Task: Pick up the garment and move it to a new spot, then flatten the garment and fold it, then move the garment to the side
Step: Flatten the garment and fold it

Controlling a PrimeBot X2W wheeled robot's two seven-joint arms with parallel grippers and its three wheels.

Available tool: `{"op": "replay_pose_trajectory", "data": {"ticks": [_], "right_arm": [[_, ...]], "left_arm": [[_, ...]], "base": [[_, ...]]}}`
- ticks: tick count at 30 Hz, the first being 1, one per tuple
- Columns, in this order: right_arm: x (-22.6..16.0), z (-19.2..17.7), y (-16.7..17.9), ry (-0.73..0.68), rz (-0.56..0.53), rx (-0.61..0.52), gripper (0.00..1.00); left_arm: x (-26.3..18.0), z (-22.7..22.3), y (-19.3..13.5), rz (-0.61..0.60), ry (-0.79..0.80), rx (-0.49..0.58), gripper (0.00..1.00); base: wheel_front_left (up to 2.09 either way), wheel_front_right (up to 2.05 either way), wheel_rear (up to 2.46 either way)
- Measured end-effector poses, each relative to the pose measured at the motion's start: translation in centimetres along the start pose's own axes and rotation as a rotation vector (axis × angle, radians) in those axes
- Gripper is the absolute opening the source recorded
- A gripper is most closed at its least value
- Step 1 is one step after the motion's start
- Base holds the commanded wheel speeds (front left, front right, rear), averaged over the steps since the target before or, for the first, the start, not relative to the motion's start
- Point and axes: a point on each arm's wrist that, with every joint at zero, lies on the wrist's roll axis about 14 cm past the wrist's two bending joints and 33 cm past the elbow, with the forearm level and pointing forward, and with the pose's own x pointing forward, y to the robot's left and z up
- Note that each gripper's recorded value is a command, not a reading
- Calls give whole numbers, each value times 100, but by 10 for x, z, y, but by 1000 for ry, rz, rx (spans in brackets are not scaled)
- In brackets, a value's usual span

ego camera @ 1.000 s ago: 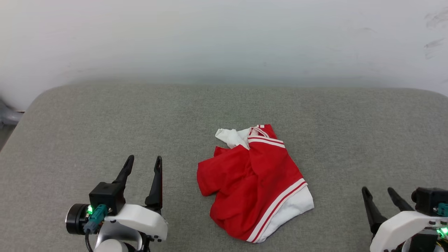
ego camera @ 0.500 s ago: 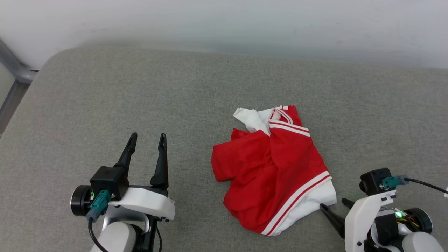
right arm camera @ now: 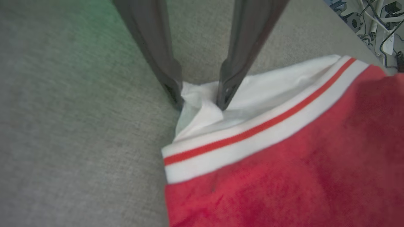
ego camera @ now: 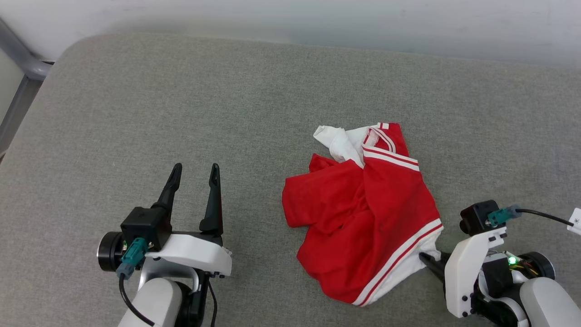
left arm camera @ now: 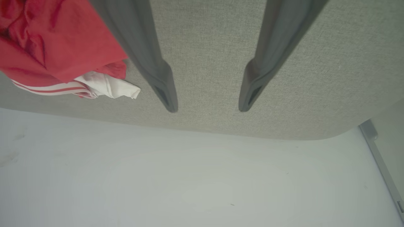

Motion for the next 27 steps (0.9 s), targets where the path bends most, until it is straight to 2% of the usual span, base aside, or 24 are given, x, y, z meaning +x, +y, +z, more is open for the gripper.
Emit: {"op": "replay_pose_trajectory", "data": {"ticks": [4,8,14,18,23,27], "right_arm": [[-2,1,2,-11,13,12,0],[-17,22,-4,-114,-11,-1,0],[-68,68,-35,-306,-132,-38,0],[-108,82,-63,-380,-246,-20,0],[-144,54,-106,-366,-397,110,0],[-139,3,-123,-260,-434,278,0]], "left_arm": [[1,-1,-1,-2,2,0,100],[2,1,-5,-17,-6,-3,100],[2,6,-15,-49,-21,-7,100],[3,8,-24,-73,-28,-13,100],[3,8,-33,-96,-29,-17,100],[4,5,-35,-102,-17,-20,100]], "base": [[0,0,0],[0,0,0],[0,0,0],[0,0,0],[0,0,0],[0,0,0]]}}
